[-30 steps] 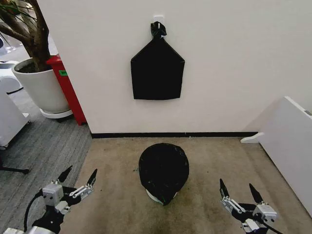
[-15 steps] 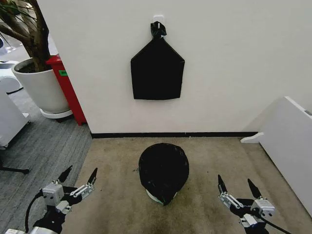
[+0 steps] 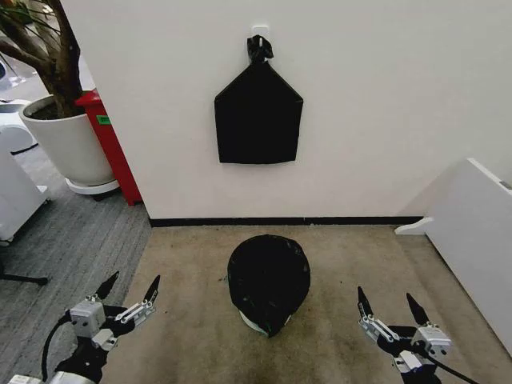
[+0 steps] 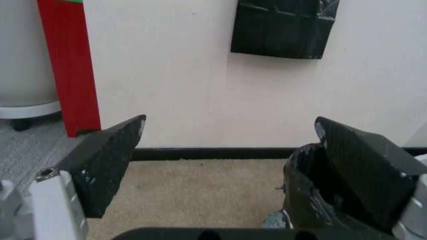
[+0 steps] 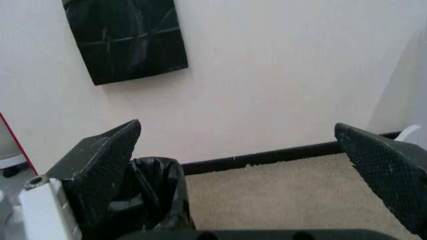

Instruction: Place the garbage bag over the trash bin.

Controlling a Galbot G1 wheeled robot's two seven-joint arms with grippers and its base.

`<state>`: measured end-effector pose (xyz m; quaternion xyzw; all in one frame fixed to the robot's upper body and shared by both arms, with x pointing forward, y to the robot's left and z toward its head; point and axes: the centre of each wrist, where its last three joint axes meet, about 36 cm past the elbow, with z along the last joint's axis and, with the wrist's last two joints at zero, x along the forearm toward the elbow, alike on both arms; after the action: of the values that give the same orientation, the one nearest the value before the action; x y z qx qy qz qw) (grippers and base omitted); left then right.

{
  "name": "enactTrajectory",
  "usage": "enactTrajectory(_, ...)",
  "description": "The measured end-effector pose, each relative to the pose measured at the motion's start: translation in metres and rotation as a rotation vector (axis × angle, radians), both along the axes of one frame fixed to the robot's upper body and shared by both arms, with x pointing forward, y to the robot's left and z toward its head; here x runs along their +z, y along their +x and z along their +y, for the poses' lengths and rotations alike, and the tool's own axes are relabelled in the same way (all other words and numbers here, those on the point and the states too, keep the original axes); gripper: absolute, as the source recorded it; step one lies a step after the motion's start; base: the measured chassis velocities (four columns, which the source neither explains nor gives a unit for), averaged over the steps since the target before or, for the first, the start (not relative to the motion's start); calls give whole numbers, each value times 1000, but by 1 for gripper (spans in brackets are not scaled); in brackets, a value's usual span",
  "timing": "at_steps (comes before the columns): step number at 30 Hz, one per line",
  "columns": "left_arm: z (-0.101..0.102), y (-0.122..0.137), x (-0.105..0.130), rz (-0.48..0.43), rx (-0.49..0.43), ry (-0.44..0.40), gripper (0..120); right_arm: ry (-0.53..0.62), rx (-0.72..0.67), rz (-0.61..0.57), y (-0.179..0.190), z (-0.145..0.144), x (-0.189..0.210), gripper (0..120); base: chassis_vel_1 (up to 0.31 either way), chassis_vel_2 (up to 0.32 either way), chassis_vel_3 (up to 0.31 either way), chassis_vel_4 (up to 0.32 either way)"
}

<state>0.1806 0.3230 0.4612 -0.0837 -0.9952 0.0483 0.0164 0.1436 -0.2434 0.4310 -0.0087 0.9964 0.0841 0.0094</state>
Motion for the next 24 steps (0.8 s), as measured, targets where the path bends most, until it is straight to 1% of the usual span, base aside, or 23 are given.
enactTrajectory(24, 0, 0, 0, 1, 0, 0, 100, 1, -1, 0, 0, 0, 0, 100, 0, 0, 0, 0)
